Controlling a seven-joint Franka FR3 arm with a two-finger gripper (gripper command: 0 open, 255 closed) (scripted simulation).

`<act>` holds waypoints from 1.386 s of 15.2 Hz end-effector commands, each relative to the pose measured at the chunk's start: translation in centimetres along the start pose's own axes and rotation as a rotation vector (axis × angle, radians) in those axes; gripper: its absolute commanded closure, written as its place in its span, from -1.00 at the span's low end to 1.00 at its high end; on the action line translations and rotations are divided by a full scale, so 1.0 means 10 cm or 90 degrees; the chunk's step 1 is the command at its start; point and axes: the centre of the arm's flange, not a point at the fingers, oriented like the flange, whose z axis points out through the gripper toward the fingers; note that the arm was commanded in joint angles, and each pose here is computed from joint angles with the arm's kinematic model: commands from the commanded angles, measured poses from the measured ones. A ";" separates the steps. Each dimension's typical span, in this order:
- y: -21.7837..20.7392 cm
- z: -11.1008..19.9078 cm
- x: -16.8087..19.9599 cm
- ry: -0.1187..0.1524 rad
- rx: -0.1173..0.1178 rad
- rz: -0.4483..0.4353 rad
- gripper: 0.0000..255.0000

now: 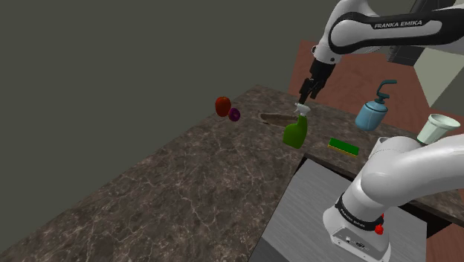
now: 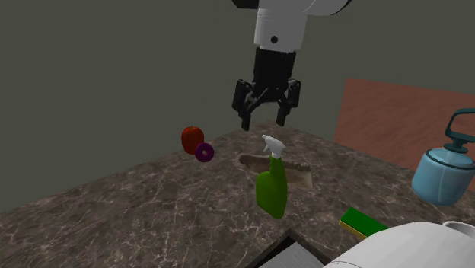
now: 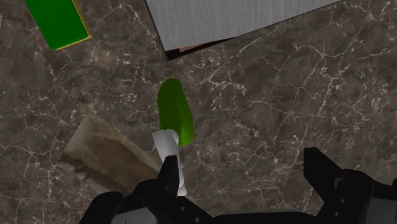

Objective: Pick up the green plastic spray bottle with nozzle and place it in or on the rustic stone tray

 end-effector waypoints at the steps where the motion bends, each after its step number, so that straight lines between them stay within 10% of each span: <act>1: 0.25 0.15 0.00 -0.001 -0.004 -0.009 -1.00; 20: 0.66 0.83 0.05 -0.004 -0.009 -0.024 -1.00; 21: 0.66 0.83 0.05 -0.004 -0.009 -0.024 1.00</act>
